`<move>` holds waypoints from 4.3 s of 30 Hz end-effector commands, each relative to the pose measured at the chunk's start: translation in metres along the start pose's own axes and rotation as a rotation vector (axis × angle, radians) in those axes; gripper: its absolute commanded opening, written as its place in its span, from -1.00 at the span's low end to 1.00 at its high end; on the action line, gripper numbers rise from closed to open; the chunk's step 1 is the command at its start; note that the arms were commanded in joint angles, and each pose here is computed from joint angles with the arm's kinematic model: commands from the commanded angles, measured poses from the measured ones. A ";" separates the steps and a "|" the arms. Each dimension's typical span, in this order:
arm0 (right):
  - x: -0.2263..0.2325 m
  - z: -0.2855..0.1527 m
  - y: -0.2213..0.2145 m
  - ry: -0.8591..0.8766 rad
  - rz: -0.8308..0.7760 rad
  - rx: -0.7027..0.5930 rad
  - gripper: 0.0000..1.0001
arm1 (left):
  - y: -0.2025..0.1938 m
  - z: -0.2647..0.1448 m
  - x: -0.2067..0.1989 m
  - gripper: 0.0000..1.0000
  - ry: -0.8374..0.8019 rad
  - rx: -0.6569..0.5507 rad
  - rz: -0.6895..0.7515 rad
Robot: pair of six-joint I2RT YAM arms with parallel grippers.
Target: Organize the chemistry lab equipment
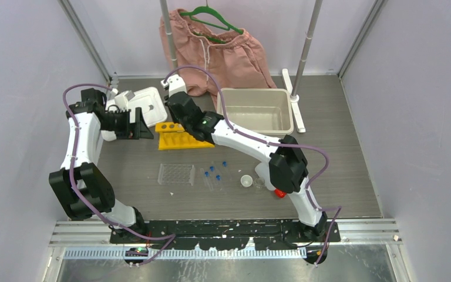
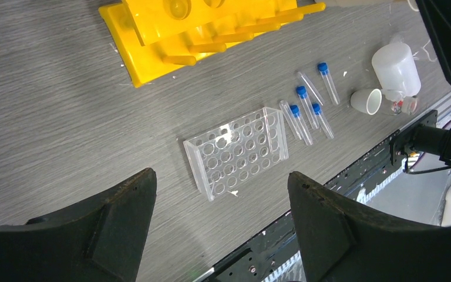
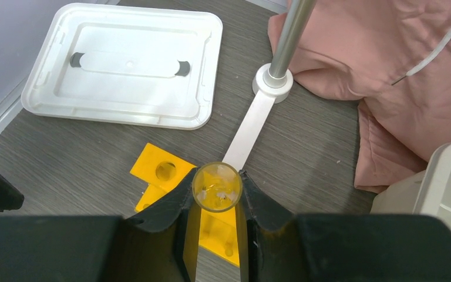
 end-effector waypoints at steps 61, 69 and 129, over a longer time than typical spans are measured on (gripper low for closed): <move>-0.035 -0.121 -0.023 -0.089 0.268 0.273 -0.02 | -0.002 -0.037 -0.017 0.99 0.075 -0.013 0.102; -0.016 -0.142 -0.135 -0.037 0.251 0.527 -0.40 | -0.007 -0.045 -0.022 1.00 0.087 0.000 0.116; -0.005 -0.099 -0.243 -0.101 0.176 0.759 -0.32 | -0.005 -0.056 -0.036 0.99 0.082 -0.042 0.155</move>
Point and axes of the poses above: each gripper's point midway between its finger pads, its own z axis out along the fingers, its own x axis along the line the jaws close on, y = z × x, the point moved 1 cm from there along -z, back along the fingers, and after that the axes turned 4 degrees about z, right-handed, at the moved point
